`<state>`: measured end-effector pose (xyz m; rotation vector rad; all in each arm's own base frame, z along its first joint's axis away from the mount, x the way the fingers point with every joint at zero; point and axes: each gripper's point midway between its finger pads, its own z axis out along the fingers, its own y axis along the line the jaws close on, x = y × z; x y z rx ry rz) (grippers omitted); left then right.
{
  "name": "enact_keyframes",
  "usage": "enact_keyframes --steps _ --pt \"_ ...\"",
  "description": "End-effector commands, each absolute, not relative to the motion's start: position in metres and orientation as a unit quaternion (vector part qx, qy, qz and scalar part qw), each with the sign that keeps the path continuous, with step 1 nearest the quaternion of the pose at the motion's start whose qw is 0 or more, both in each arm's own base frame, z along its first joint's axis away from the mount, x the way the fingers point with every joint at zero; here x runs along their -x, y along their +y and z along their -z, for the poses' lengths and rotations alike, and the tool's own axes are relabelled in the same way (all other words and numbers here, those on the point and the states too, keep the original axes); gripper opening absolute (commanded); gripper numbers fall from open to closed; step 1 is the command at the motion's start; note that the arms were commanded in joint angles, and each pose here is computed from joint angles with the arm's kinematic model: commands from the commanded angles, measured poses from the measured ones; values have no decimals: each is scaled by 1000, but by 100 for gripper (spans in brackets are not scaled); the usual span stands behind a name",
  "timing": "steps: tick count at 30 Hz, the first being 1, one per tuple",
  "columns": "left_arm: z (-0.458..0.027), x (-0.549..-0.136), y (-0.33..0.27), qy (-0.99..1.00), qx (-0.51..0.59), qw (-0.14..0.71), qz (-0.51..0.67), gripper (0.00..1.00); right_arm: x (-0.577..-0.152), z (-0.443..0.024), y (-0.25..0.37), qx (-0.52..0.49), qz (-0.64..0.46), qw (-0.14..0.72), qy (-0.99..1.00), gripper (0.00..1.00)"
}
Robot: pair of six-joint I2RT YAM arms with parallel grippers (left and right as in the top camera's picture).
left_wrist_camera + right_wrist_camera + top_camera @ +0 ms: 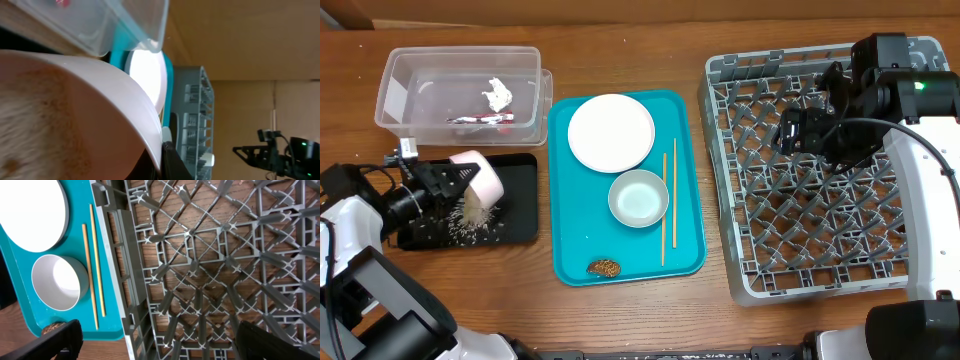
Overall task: Sort waste into correct bins and load items into the dishwasher
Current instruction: 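Carry the pink bowl left over the black tray, then tilt the pink bowl to pour the rice onto the black tray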
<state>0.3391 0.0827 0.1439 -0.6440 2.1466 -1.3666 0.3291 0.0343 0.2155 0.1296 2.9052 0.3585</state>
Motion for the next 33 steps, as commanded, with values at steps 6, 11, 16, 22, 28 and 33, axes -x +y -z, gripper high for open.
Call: enact_keyframes --steps 6,11,16,22,28,33 --pt "-162 -339 83 765 219 286 534 4 -328 -214 33 -47 -118 104 986 100" --pt "-162 -339 84 766 216 290 532 4 -328 -214 33 -47 -118 104 986 100" --pt "-162 -340 84 766 215 291 531 4 -328 -214 33 -47 -118 104 986 100" --pt "-155 -339 87 778 221 285 515 4 -328 -214 33 -47 -118 103 987 100" --pt "-143 -337 91 783 279 243 501 4 -327 -214 33 -47 -118 101 987 100" --pt "-186 -343 81 724 202 308 583 4 -325 -213 33 -48 -118 98 987 100"
